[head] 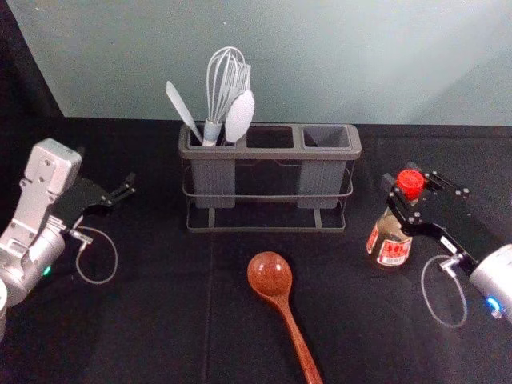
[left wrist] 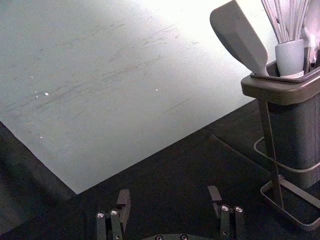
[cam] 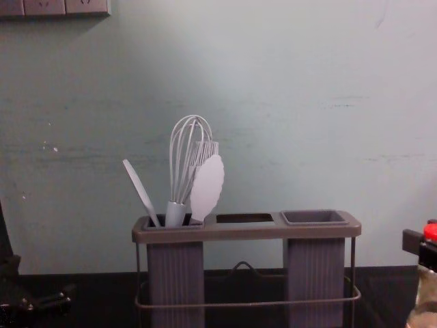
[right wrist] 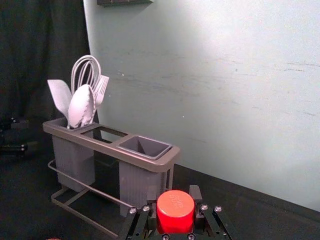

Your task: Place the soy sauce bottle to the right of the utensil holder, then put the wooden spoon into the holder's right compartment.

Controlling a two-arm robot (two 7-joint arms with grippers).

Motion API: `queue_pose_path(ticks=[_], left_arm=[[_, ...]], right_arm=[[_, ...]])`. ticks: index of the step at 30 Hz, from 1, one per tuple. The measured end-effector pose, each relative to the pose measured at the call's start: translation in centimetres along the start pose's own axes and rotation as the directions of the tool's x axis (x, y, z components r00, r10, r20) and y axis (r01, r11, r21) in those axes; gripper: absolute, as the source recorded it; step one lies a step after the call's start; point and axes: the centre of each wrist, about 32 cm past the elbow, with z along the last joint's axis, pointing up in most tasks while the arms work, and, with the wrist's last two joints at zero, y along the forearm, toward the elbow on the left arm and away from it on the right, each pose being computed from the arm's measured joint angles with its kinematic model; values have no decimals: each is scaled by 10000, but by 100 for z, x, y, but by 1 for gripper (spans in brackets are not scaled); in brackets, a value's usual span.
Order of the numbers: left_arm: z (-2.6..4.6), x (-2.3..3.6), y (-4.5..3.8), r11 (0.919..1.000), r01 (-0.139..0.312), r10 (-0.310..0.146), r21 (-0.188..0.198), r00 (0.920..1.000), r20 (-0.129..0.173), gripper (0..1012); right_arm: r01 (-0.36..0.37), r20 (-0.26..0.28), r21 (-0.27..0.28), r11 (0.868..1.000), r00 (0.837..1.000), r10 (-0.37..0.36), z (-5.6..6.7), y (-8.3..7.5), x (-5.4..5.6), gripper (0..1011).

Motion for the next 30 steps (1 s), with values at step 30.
queue_pose_path(ticks=[30], left_arm=[[0,0,0,10000,0,0,0,10000,0,1011]], right_arm=[[142,-432,308,9994,9990,-129,-111,388,255,392]])
